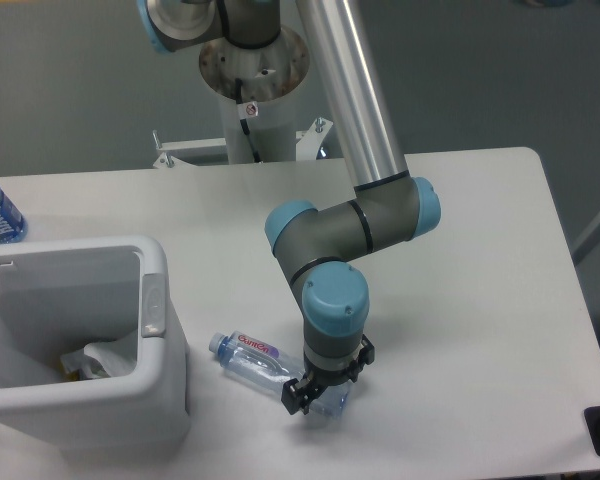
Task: Place the trash in the trash can
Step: 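Close the gripper on the bottle's body and adjust the grip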
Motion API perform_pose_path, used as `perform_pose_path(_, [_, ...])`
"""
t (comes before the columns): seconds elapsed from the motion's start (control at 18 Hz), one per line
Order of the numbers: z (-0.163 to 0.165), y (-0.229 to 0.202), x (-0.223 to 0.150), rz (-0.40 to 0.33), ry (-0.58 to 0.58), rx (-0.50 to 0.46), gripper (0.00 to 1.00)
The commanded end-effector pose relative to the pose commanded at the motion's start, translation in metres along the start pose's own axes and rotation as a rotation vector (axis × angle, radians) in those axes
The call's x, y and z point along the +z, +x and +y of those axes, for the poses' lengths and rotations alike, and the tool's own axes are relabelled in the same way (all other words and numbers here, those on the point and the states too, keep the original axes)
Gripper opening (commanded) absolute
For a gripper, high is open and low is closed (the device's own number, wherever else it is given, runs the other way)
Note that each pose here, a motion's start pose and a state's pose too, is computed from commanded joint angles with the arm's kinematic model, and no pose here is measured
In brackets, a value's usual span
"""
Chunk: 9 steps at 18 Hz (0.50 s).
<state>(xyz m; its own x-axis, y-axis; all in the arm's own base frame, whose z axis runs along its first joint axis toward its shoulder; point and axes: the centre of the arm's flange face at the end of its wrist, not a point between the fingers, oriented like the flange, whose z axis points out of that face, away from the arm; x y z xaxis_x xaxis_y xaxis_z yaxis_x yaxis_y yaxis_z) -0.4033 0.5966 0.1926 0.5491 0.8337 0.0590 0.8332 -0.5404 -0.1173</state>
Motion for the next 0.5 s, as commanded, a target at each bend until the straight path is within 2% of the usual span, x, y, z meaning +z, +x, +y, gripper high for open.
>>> perform_pose_path(0.06, [0.001, 0.0009, -0.0003, 0.0, -0.002, 0.001, 0.7])
perform_pose_path(0.22, [0.0047, 0.0059, -0.0044, 0.003, 0.002, 0.017, 0.66])
perform_pose_path(0.33, [0.0059, 0.0059, -0.008, 0.005, 0.005, 0.019, 0.59])
perform_pose_path(0.5, [0.0068, 0.0056, -0.0089, 0.004, 0.005, 0.02, 0.59])
